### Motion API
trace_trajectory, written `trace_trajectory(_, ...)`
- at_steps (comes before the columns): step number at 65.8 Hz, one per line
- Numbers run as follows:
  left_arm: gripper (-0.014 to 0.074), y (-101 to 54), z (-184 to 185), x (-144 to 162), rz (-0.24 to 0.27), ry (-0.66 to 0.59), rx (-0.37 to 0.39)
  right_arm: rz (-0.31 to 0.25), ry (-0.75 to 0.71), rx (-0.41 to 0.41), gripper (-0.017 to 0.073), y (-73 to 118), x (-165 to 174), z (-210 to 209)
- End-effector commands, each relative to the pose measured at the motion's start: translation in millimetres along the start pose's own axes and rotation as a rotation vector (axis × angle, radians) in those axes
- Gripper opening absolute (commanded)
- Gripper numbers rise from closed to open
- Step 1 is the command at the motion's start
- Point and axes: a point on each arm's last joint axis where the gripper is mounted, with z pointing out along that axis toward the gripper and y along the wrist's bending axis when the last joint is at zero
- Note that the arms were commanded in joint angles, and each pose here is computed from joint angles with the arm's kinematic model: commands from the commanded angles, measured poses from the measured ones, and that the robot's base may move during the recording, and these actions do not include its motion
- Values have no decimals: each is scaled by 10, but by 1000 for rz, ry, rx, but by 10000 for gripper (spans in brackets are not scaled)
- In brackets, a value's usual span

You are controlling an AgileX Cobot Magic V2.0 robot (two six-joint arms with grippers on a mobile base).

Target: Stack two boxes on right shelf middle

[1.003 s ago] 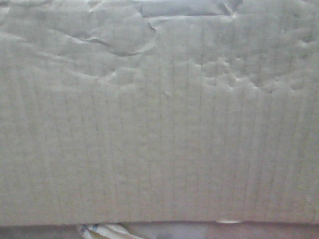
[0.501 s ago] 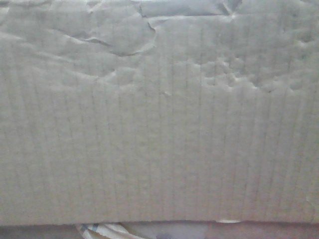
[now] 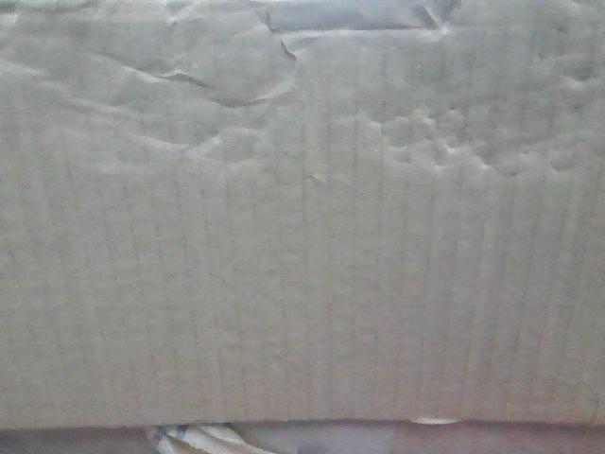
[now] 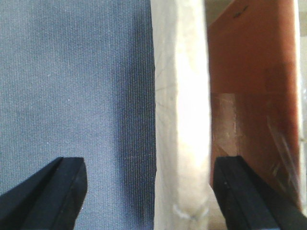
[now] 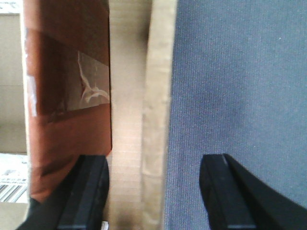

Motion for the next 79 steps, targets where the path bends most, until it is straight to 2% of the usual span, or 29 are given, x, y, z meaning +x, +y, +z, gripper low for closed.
trace_trajectory(1,443,1,-22,-7,1,-11,1,-4,-19,11,307,-13,3,-22)
trace_trajectory(9,434,1,-22,-7,1,-11,1,-5,-20,14,301,-15,2,-22)
trace_trajectory(14,382,-1,-22,-6,-7,-10,4,-5,-20,14,231,-16,2,-22)
trace_trajectory(20,226,-3,-22,-5,-12,-8,6,-10,-25,27,73,-28,-3,-23)
trace_trajectory(26,41,-5,-22,-3,-14,-7,9,-17,-33,46,-159,-44,-10,-23)
trace_trajectory(31,-111,-6,-22,-3,-16,-6,10,-28,-44,71,-150,-61,-18,-25)
trace_trajectory(45,-111,16,-29,-22,-62,-44,-43,-3,-95,153,-151,-32,-16,-37)
trace_trajectory(53,-111,7,-60,-18,-72,-66,-54,-12,-96,146,-151,17,4,-36)
trace_trajectory(67,-111,50,-250,-97,-75,-150,-58,21,-134,139,-151,20,-16,-131)
trace_trajectory(72,-111,76,-378,-161,-76,-208,-63,36,-195,124,-151,28,-66,-211)
trace_trajectory(79,-111,91,-548,-255,-81,-292,-54,20,-308,104,-151,45,-164,-334)
